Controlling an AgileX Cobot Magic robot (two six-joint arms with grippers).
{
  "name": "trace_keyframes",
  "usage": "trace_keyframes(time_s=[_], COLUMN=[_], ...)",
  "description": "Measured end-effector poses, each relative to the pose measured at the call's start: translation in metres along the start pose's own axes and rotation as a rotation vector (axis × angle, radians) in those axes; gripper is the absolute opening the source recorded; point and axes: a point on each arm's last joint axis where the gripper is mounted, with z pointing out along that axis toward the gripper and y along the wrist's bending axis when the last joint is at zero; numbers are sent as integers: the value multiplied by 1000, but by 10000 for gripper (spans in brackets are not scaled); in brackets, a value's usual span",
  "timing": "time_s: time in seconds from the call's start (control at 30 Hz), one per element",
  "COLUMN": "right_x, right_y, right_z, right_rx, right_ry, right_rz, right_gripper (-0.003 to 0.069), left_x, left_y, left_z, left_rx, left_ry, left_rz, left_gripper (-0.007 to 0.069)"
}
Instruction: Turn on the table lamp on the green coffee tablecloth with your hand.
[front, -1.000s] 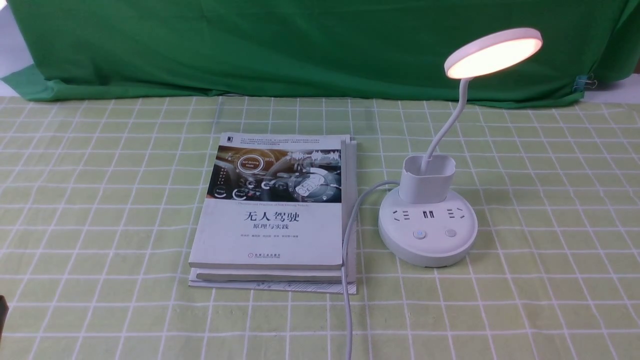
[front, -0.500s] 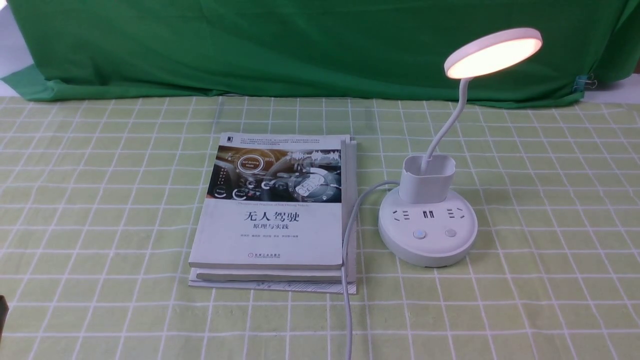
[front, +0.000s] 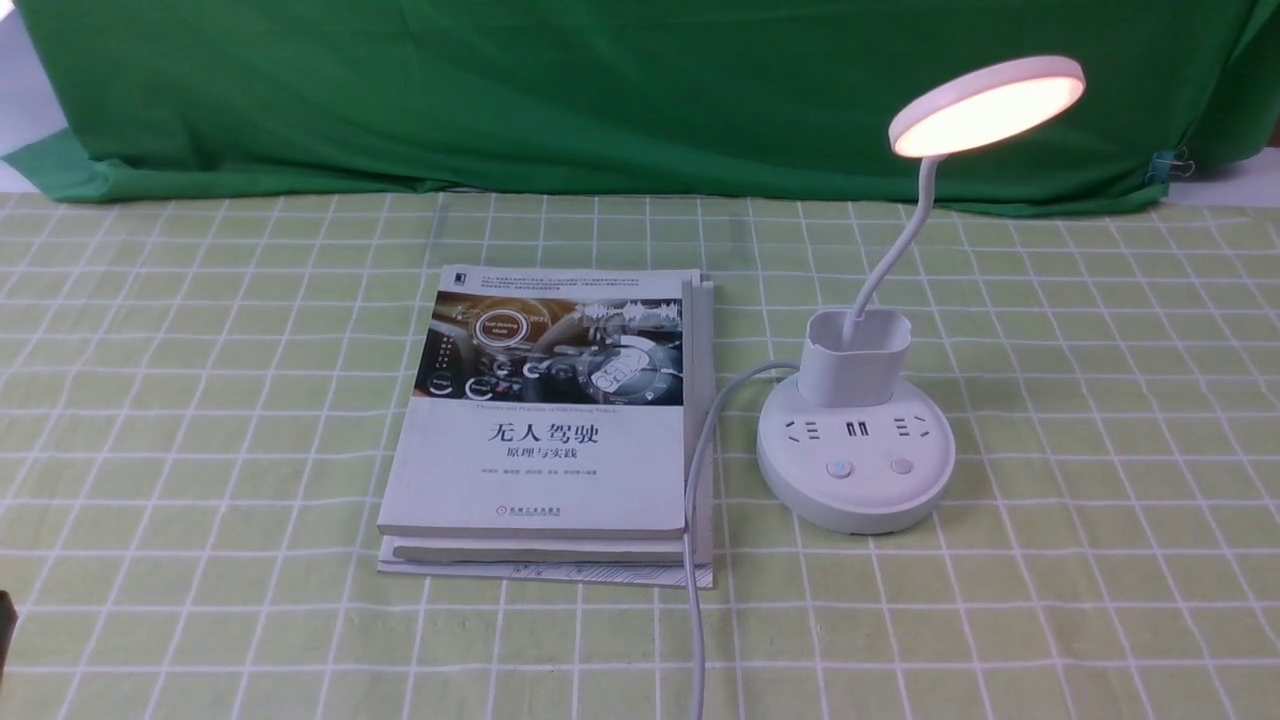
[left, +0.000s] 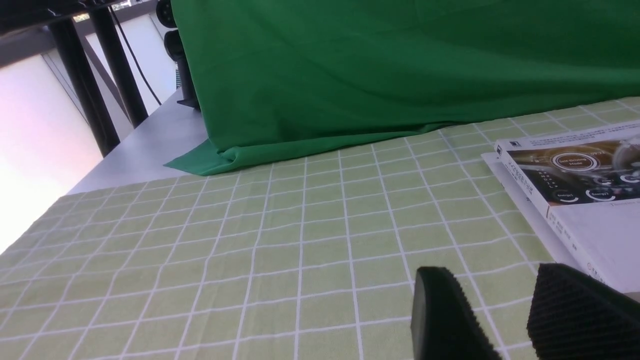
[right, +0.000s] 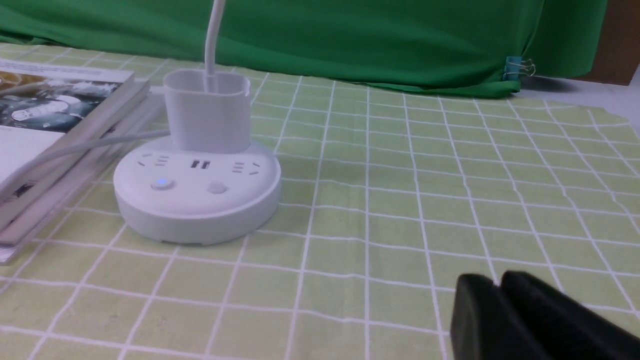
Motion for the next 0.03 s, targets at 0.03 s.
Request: trace_keyframes(time_s=[0.03], right_x=[0], right_y=[0], right_z=[0], right_rx=[0], right_ry=[0], right_rz=[0], right_gripper=[109], left_x=[0], left_y=[0], left_z=[0], left_rx=[0], left_ry=[0], left_rz=[0], left_gripper=[242])
